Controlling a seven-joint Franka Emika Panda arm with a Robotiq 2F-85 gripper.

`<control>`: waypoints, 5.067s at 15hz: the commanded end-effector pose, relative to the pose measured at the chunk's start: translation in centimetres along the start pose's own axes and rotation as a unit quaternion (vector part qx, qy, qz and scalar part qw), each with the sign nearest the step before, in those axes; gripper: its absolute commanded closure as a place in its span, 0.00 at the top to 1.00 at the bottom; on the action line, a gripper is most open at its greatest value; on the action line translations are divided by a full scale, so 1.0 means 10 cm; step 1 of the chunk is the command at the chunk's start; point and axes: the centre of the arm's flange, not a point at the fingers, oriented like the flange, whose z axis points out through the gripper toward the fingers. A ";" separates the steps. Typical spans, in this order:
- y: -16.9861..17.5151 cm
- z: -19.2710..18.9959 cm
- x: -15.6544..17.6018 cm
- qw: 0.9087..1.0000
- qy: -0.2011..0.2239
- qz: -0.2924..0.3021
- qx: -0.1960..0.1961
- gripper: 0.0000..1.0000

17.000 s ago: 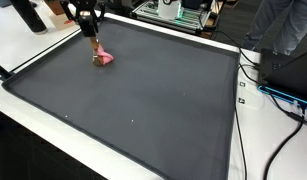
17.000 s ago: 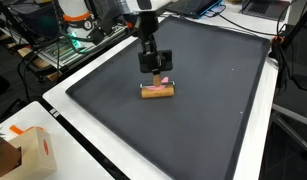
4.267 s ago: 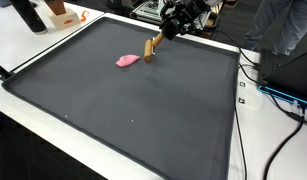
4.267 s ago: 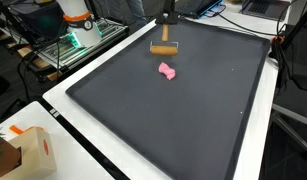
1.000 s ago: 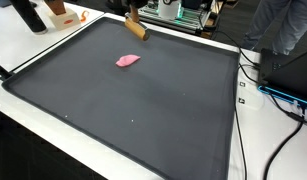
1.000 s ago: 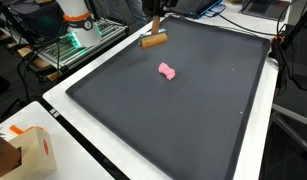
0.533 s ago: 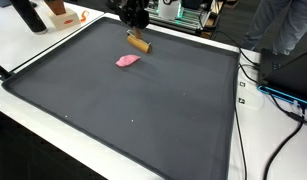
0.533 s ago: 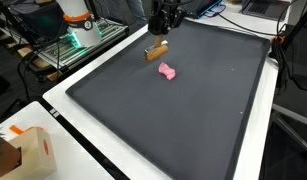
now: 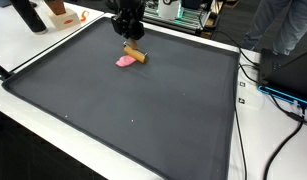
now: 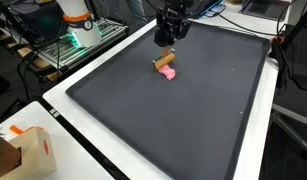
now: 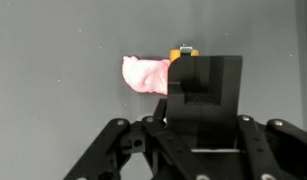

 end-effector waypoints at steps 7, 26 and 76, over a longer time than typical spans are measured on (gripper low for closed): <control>0.08 0.26 -0.14 0.998 0.043 0.039 -0.026 0.24; 0.05 0.30 -0.25 0.998 0.022 0.053 -0.010 0.24; 0.16 -0.70 -1.13 0.968 0.062 0.241 0.029 0.24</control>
